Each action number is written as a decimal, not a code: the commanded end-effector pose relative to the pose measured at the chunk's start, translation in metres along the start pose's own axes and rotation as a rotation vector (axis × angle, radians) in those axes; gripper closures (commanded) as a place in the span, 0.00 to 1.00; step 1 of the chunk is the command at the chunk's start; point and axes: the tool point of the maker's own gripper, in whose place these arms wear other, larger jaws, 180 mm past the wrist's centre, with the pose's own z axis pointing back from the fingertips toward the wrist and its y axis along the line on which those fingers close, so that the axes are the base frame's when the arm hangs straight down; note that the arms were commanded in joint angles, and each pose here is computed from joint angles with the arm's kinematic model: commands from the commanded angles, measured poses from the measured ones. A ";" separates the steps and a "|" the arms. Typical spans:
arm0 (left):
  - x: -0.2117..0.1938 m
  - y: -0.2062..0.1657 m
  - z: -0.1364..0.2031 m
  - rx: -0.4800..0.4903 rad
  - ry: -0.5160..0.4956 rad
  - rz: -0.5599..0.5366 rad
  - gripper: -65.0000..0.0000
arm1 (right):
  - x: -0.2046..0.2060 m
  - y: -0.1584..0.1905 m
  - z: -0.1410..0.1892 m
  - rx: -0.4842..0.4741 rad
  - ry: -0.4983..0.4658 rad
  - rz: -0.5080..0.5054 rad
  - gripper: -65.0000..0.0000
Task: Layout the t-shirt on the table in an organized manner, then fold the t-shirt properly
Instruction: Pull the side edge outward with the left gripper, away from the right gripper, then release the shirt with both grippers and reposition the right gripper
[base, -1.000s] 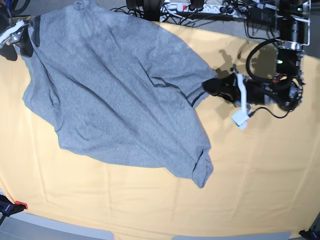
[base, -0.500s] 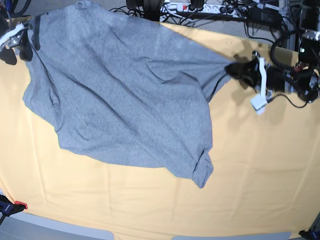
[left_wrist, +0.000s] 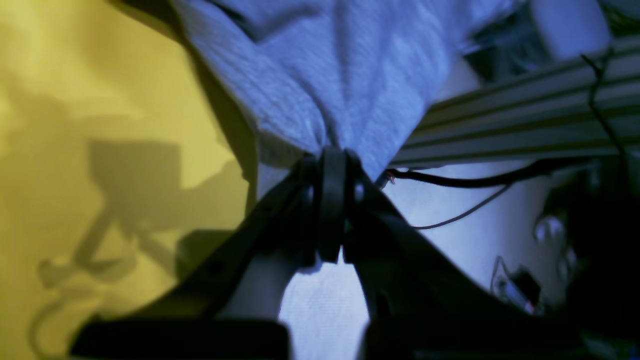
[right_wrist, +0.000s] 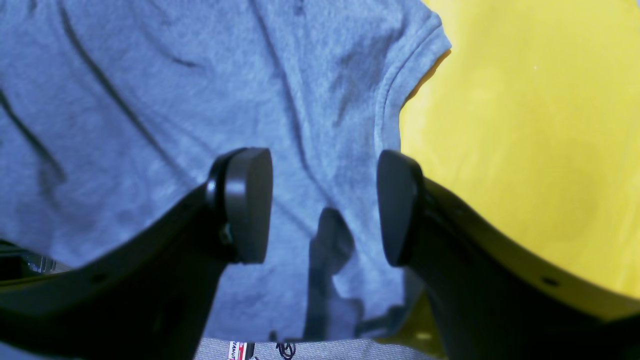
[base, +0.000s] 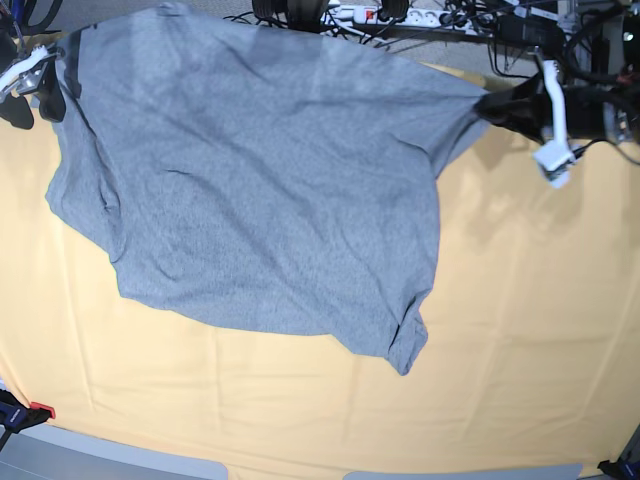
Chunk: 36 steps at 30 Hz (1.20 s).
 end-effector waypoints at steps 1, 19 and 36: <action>0.005 0.002 0.011 0.028 -0.021 -0.015 1.00 | 0.010 0.000 0.004 0.002 -0.030 0.029 0.46; -0.062 -0.019 0.032 0.210 -0.191 0.371 1.00 | 0.010 0.000 0.004 0.002 -0.031 0.029 0.46; -0.090 -0.023 0.062 0.325 -0.153 0.452 1.00 | 0.013 -0.002 0.005 0.000 -0.024 0.051 0.46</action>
